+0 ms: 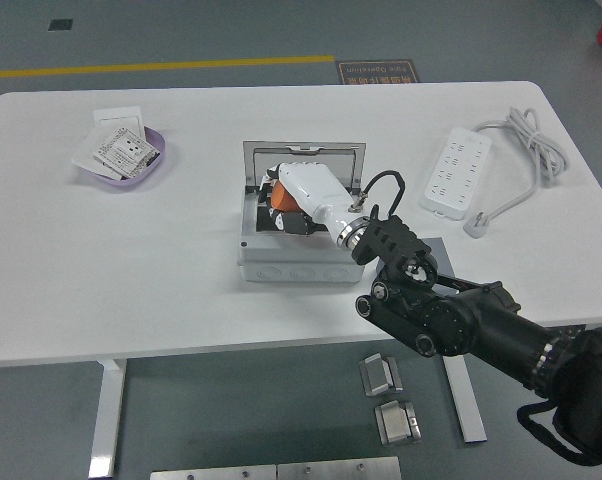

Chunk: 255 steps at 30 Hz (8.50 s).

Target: Pick up the cylinder from the cube,place it in the box,flap close box

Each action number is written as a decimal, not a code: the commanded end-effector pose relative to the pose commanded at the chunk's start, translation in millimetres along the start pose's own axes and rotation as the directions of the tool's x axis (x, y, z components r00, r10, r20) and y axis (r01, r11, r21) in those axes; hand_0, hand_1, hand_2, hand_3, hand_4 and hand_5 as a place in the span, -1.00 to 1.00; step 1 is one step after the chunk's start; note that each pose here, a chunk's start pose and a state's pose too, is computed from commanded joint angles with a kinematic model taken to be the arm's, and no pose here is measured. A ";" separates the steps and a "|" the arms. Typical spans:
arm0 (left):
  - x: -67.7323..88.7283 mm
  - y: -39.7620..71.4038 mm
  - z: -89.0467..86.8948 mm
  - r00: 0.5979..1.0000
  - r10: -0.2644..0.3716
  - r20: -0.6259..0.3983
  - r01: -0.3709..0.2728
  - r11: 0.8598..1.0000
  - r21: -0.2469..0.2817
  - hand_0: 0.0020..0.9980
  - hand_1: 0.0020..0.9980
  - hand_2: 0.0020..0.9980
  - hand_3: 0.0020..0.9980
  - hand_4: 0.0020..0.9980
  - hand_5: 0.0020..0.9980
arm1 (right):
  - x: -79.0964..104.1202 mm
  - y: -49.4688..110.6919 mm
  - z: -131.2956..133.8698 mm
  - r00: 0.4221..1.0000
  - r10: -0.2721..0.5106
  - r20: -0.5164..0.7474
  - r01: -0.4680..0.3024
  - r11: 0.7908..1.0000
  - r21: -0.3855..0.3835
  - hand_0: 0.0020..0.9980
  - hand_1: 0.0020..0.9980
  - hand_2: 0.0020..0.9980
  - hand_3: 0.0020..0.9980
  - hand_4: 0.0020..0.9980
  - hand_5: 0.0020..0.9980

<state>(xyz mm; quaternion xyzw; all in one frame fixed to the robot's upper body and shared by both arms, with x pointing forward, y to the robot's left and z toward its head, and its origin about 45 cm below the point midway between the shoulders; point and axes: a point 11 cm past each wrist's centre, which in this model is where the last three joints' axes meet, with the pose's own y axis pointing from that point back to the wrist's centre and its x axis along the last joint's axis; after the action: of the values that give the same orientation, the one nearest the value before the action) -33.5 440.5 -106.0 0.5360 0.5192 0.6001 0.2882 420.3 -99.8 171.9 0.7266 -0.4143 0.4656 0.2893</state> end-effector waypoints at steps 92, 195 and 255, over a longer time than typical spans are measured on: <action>-8.6 -1.2 -5.5 1.000 -0.021 0.009 0.021 1.000 0.004 0.27 0.22 0.10 0.18 0.33 -0.45 | 114.8 20.0 3.8 0.967 0.039 0.251 -0.050 0.998 0.037 0.34 0.23 0.28 0.49 1.00 -0.01; -3.8 -3.9 -21.4 1.000 -0.008 0.026 0.007 0.999 0.038 0.27 0.22 0.11 0.18 0.33 -0.45 | 103.0 145.5 71.8 0.918 0.260 0.300 -0.217 0.961 -0.172 0.23 0.17 0.31 0.50 0.99 0.12; -9.5 -5.0 -28.3 1.000 -0.019 0.016 0.018 0.999 0.048 0.27 0.22 0.11 0.18 0.33 -0.46 | 151.2 223.5 136.8 0.525 0.680 0.512 -0.527 0.732 -0.432 0.14 0.07 0.25 0.41 0.98 0.15</action>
<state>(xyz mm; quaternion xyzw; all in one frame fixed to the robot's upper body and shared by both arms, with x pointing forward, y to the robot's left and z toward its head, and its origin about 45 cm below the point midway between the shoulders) -58.7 424.5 -110.7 0.5427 0.5360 0.5805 0.2851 319.1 -369.8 263.6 0.6108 -0.7629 0.2100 0.0287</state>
